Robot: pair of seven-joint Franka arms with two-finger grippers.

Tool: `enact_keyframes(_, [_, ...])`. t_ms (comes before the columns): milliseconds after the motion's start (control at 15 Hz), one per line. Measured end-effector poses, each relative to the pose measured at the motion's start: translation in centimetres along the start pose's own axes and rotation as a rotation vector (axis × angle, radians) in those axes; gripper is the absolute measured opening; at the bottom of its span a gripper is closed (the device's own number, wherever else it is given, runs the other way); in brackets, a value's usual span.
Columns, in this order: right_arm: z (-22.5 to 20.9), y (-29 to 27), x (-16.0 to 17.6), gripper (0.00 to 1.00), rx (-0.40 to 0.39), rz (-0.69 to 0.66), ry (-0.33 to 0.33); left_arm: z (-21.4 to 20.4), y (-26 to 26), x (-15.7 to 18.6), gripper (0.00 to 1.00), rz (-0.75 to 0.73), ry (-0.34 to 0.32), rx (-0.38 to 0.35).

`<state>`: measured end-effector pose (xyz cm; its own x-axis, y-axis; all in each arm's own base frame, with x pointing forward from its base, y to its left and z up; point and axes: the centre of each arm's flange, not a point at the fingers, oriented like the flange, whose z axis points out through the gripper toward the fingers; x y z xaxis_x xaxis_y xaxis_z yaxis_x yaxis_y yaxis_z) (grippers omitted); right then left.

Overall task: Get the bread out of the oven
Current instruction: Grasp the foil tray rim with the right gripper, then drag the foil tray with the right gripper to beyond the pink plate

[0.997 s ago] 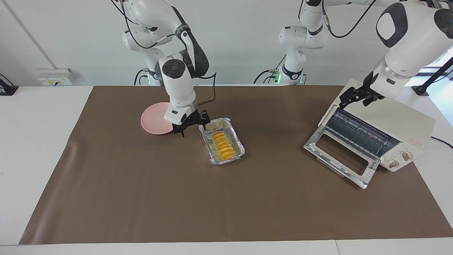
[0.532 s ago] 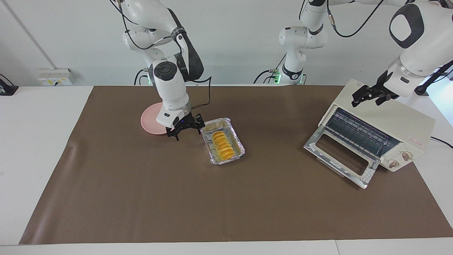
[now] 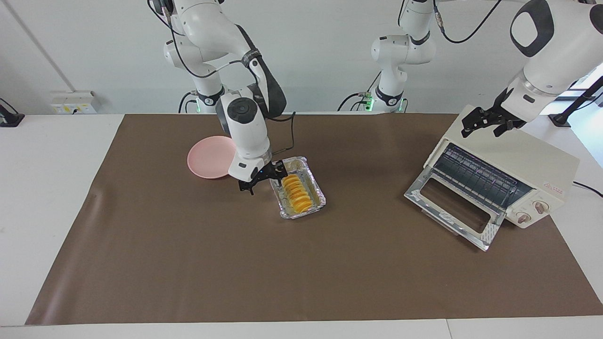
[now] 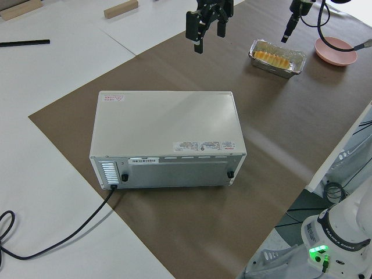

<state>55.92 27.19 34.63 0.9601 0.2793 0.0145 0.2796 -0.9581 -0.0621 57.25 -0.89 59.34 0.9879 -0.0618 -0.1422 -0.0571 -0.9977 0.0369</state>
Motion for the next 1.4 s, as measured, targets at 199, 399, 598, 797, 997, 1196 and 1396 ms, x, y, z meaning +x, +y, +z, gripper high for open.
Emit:
enact_keyframes(199, [1.6,-0.2,0.3,1.00,-0.001,0.007,0.003,0.7,0.5,0.2,1.00,0.010,-0.005,0.002])
enact_keyframes(399, [2.5,0.5,0.4,0.93,-0.005,0.019,-0.009,0.5,-0.1,-0.1,1.00,-0.001,-0.001,0.000])
enact_keyframes(598, [3.1,0.6,0.3,0.92,-0.007,0.020,-0.018,0.0,-0.4,-0.4,1.00,-0.006,0.007,-0.001])
enact_keyframes(797, [3.6,0.5,0.0,0.75,-0.007,0.017,-0.017,0.0,-0.5,-0.4,1.00,-0.007,0.007,-0.001])
enact_keyframes(997, [4.5,0.4,-0.5,0.62,-0.007,0.016,-0.007,0.0,-0.5,-0.4,1.00,-0.008,0.007,-0.001])
enact_keyframes(1196, [4.9,0.5,-0.8,0.46,-0.007,0.017,-0.010,0.0,-0.5,-0.4,1.00,-0.008,0.007,-0.001])
enact_keyframes(1396, [4.8,0.4,-0.7,0.11,-0.006,0.035,-0.006,0.0,-0.5,-0.4,1.00,-0.007,0.007,-0.001])
